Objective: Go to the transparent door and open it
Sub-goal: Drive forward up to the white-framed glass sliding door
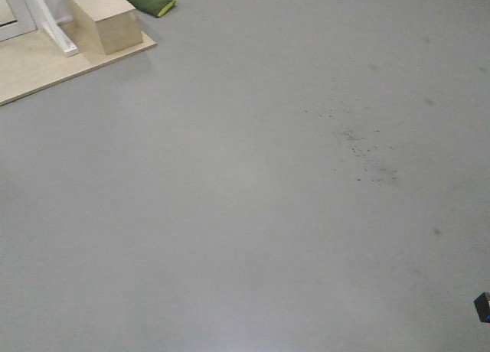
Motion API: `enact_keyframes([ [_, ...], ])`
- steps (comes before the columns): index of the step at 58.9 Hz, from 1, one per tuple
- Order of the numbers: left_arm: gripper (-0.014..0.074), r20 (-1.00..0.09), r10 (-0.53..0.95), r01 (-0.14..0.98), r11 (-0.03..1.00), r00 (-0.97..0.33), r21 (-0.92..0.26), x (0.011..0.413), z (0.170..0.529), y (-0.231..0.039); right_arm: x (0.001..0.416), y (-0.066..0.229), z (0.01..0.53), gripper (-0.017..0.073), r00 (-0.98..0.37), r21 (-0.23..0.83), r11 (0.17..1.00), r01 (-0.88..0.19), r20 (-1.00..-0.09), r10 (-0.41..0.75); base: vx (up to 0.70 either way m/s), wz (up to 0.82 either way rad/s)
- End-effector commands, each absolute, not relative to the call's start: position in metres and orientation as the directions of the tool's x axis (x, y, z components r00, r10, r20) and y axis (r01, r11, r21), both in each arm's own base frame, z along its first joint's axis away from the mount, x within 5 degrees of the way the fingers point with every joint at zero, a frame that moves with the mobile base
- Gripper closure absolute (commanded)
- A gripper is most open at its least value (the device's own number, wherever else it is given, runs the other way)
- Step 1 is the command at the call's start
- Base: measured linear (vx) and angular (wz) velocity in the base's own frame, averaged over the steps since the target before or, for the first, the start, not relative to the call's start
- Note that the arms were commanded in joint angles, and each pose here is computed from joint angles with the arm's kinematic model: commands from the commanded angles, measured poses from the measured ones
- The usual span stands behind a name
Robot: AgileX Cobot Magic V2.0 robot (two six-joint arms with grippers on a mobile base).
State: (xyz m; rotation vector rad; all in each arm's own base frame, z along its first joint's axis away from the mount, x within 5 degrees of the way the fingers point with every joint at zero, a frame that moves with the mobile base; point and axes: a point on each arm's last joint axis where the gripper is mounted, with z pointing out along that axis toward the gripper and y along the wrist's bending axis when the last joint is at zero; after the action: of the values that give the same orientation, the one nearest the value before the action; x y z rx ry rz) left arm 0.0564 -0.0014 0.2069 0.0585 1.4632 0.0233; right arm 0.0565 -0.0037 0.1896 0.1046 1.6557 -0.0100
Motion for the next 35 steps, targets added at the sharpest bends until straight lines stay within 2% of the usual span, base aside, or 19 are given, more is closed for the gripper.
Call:
enact_keyframes([
  [1, 0.06, -0.983, 0.039, 0.017, 0.999, 0.181, 0.043, 0.055, 0.2091, -0.0012, 0.0558, -0.0043, 0.1967, 0.0565, 0.012, 0.047, 0.996, 0.078, -0.999, 0.047, 0.4, 0.51],
  [35, 0.06, -0.983, 0.039, 0.017, 0.999, 0.181, 0.043, 0.055, 0.2091, -0.0012, 0.0558, -0.0043, 0.1967, 0.0565, 0.012, 0.047, 0.996, 0.078, -0.999, 0.047, 0.41, 0.44],
])
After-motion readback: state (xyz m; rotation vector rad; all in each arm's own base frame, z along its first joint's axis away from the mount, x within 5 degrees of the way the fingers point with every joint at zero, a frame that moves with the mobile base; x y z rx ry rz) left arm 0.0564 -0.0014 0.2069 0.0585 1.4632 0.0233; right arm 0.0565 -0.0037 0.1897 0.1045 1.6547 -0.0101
